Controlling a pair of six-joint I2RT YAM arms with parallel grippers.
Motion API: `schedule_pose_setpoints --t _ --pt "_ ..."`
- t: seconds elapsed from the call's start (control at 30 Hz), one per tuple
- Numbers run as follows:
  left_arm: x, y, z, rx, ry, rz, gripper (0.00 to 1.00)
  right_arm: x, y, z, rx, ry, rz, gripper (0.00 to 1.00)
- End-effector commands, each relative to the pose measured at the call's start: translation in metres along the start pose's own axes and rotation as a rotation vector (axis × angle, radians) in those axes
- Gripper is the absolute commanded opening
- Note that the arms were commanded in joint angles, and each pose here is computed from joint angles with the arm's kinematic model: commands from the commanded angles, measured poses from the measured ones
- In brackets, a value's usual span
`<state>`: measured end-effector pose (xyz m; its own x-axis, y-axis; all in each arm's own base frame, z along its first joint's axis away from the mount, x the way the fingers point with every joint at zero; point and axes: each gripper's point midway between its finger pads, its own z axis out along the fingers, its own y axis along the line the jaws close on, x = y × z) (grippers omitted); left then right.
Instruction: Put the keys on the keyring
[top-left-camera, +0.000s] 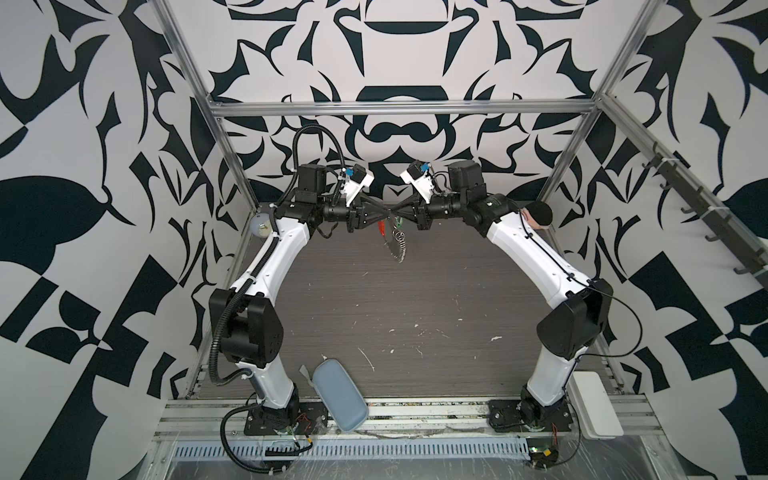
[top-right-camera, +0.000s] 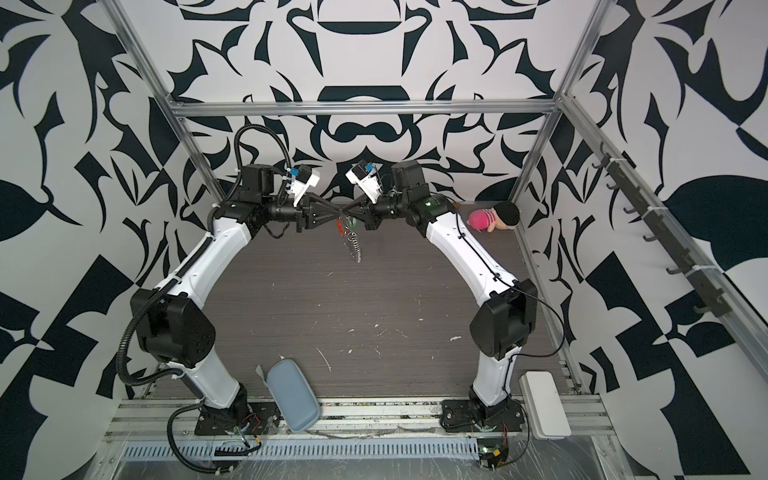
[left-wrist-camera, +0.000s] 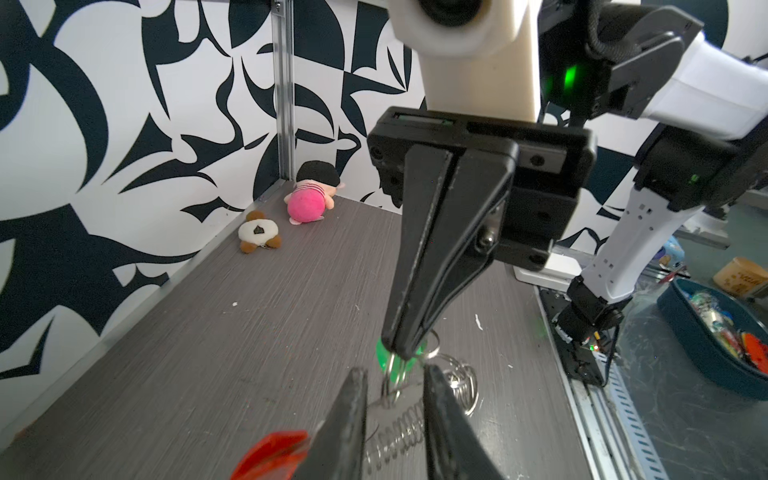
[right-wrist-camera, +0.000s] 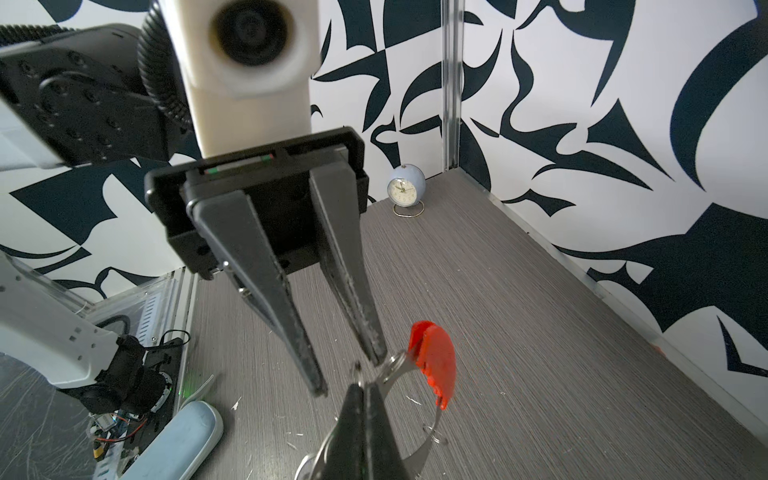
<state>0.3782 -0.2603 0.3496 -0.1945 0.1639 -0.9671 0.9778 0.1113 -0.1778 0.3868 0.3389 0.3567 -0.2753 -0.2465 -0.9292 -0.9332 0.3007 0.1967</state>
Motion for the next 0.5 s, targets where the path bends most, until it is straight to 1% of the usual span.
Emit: schedule_pose_setpoints --t 0.0,0.17,0.27,0.47 --pt "0.0002 -0.0039 0.0021 0.039 0.000 -0.019 0.21 -0.0310 0.0211 -0.0145 -0.032 -0.069 -0.078 0.00" --pt "-0.0012 -0.0027 0.0025 0.038 -0.001 -0.016 0.12 -0.0315 0.0234 -0.0122 -0.040 -0.062 -0.077 0.00" --pt "-0.0008 -0.0011 0.0030 0.042 -0.001 -0.020 0.01 -0.0327 0.0256 -0.0112 -0.046 -0.061 -0.081 0.00" --pt "0.0000 -0.0018 0.0039 0.051 -0.003 -0.023 0.00 -0.0311 0.0269 -0.0096 -0.046 -0.051 -0.082 0.00"
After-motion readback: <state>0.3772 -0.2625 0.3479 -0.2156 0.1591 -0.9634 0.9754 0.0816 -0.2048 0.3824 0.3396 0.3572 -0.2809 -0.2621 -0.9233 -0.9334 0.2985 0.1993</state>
